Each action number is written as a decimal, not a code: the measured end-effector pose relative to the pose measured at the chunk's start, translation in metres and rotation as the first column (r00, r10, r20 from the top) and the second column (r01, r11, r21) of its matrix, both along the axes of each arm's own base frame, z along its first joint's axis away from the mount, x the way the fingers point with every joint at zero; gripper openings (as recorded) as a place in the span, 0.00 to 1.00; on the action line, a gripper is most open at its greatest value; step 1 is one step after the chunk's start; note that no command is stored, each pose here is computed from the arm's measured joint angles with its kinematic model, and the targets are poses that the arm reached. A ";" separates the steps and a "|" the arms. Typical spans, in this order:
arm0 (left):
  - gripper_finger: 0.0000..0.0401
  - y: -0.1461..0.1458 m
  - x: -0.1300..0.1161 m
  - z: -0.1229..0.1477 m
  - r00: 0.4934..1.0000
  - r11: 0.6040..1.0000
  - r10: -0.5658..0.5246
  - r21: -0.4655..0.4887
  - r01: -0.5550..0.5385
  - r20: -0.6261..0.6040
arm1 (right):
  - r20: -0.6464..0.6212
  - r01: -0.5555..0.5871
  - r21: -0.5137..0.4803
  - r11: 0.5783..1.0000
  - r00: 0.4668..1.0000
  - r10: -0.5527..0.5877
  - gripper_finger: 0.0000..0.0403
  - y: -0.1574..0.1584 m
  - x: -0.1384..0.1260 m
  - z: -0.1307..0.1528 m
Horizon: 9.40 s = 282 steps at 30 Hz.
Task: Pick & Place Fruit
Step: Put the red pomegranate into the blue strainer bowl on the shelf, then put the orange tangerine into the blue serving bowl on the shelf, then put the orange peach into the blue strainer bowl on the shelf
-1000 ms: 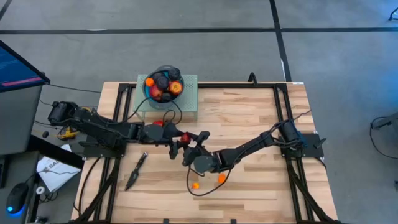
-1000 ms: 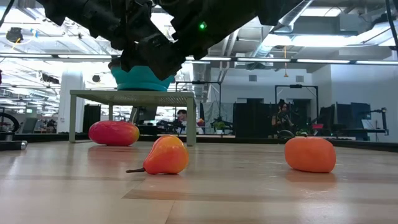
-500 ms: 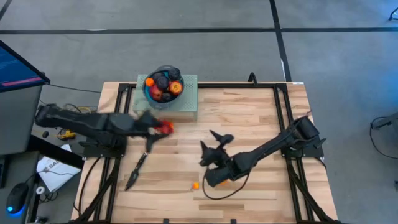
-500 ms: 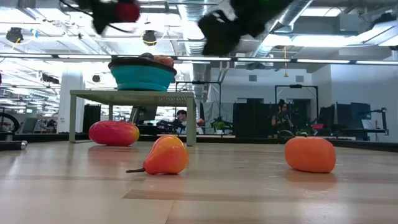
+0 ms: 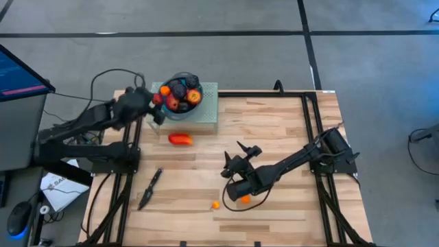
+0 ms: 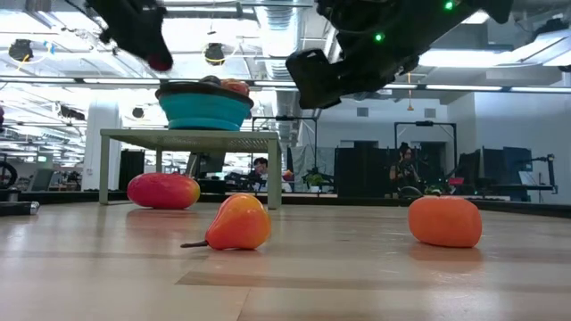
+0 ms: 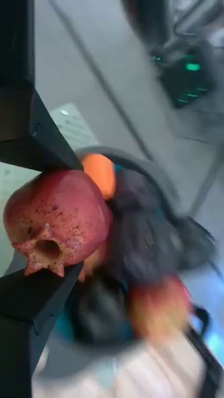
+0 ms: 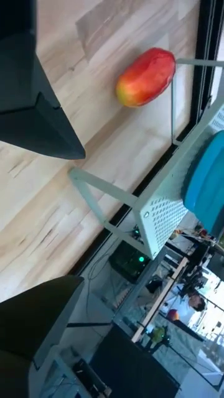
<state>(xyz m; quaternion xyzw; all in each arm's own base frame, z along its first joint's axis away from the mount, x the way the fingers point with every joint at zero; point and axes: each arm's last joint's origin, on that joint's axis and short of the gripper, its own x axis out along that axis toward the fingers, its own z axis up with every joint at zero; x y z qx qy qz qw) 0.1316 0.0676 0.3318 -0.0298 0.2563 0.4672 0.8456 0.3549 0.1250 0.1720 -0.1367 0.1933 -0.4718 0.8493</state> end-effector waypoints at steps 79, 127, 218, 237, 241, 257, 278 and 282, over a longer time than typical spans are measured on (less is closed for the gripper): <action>0.65 -0.157 0.011 -0.189 0.700 0.604 -0.516 -0.370 0.706 0.493 | 0.259 -0.726 0.319 0.609 0.685 0.681 0.42 -0.078 0.075 0.087; 0.65 -0.158 0.016 -0.176 0.620 0.622 -0.493 -0.252 0.742 0.609 | 0.290 -0.636 0.160 0.755 0.761 0.580 0.59 -0.236 0.197 0.128; 0.67 -0.133 0.126 -0.156 0.436 0.389 -0.898 -0.360 0.848 0.057 | 0.200 -0.054 0.678 0.733 0.973 -0.114 0.24 0.218 -0.009 0.001; 0.77 -0.138 0.143 -0.220 0.567 0.570 -0.821 -0.164 0.805 -0.066 | 0.097 0.052 0.635 0.771 0.984 -0.146 0.24 0.206 -0.016 0.002; 0.75 -0.136 0.146 -0.217 0.654 0.650 -0.756 -0.145 0.746 -0.028 | 0.122 0.045 0.644 0.764 0.979 -0.161 0.24 0.214 -0.027 0.002; 0.72 -0.110 0.155 -0.213 0.746 0.738 -0.664 -0.117 0.665 0.052 | 0.099 0.059 0.621 0.781 0.983 -0.152 0.24 0.204 -0.018 0.002; 0.46 -0.110 0.160 -0.236 0.757 0.745 -0.650 -0.137 0.653 0.075 | 0.108 0.055 0.630 0.775 0.982 -0.157 0.24 0.206 -0.019 0.002; 0.41 -0.109 0.155 -0.239 0.765 0.754 -0.641 -0.139 0.642 0.056 | 0.108 0.055 0.630 0.775 0.982 -0.157 0.24 0.206 -0.019 0.002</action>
